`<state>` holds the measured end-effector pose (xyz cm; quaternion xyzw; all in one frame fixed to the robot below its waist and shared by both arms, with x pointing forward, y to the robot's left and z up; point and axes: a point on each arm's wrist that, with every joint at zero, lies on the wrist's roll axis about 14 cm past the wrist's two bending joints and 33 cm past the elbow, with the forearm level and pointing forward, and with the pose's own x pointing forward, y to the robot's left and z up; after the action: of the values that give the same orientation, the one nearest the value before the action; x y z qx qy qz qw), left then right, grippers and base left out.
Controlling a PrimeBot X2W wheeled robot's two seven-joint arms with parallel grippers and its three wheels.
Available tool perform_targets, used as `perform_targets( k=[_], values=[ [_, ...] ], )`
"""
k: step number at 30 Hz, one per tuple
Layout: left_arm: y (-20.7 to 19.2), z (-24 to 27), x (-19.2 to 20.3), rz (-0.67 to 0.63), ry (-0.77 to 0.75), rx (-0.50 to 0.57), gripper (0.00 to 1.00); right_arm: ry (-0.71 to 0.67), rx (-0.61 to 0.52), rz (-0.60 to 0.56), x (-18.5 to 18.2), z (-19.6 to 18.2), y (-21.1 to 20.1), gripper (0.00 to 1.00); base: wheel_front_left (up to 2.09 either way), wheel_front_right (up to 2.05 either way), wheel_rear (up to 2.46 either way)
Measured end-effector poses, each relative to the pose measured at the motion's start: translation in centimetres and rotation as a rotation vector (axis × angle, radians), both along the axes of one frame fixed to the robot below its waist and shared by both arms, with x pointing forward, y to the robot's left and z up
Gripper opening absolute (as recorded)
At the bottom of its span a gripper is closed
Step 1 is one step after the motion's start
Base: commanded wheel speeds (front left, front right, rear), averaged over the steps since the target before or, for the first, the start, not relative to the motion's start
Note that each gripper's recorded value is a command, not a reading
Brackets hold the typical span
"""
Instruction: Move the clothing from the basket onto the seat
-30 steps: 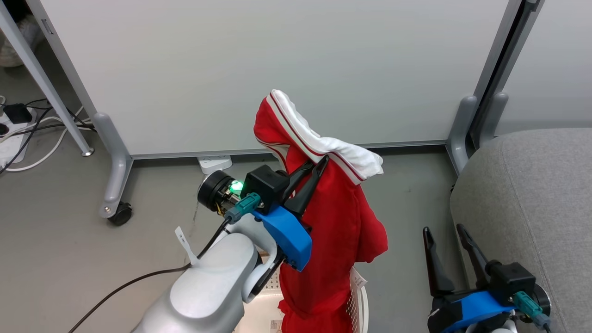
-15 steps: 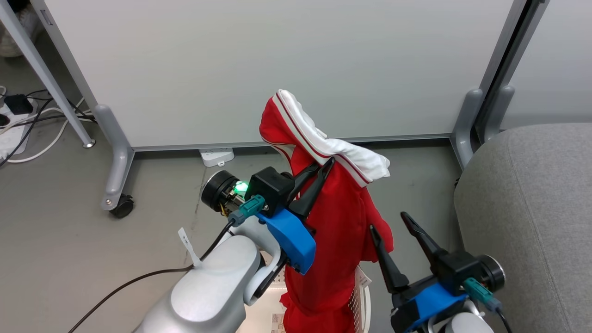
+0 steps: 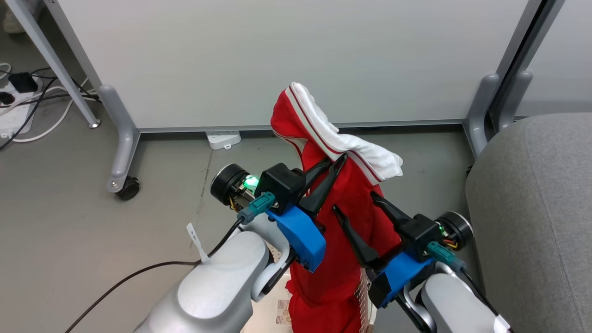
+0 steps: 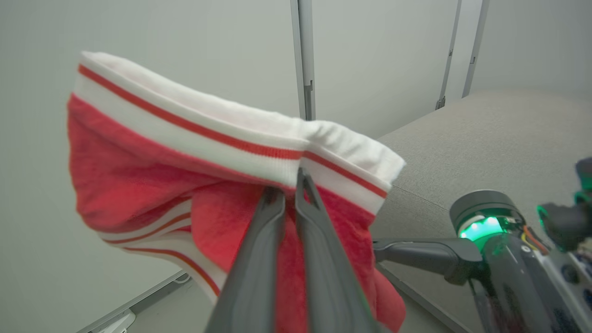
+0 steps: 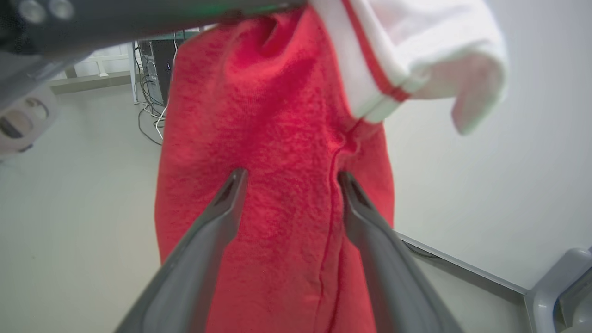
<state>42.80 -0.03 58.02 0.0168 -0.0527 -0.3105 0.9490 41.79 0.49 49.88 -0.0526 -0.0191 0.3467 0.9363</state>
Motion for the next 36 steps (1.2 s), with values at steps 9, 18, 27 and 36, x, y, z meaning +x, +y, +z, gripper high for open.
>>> perform_targets(
  k=[9, 18, 27, 36],
  values=[
    [0.0, -0.4, 0.4, -0.001, 0.005, 0.000, 0.00, 0.040, -0.014, 0.068, 0.6, -0.8, 2.0, 1.00, 0.00, 0.00, 0.00],
    [-0.1, -0.6, 0.6, -0.003, 0.007, 0.001, 0.00, 0.061, -0.006, 0.083, 0.7, -1.0, 2.4, 0.00, 0.00, 0.00, 0.00],
    [-0.2, -0.6, 0.7, -0.004, 0.007, 0.002, 0.00, 0.062, -0.004, 0.086, 0.6, -1.0, 2.4, 0.00, 0.00, 0.00, 0.00],
    [-0.1, -0.6, 0.6, -0.002, 0.011, 0.004, 0.00, 0.059, -0.002, 0.085, 0.5, -0.7, 2.3, 0.00, 0.00, 0.00, 0.00]
  ],
)
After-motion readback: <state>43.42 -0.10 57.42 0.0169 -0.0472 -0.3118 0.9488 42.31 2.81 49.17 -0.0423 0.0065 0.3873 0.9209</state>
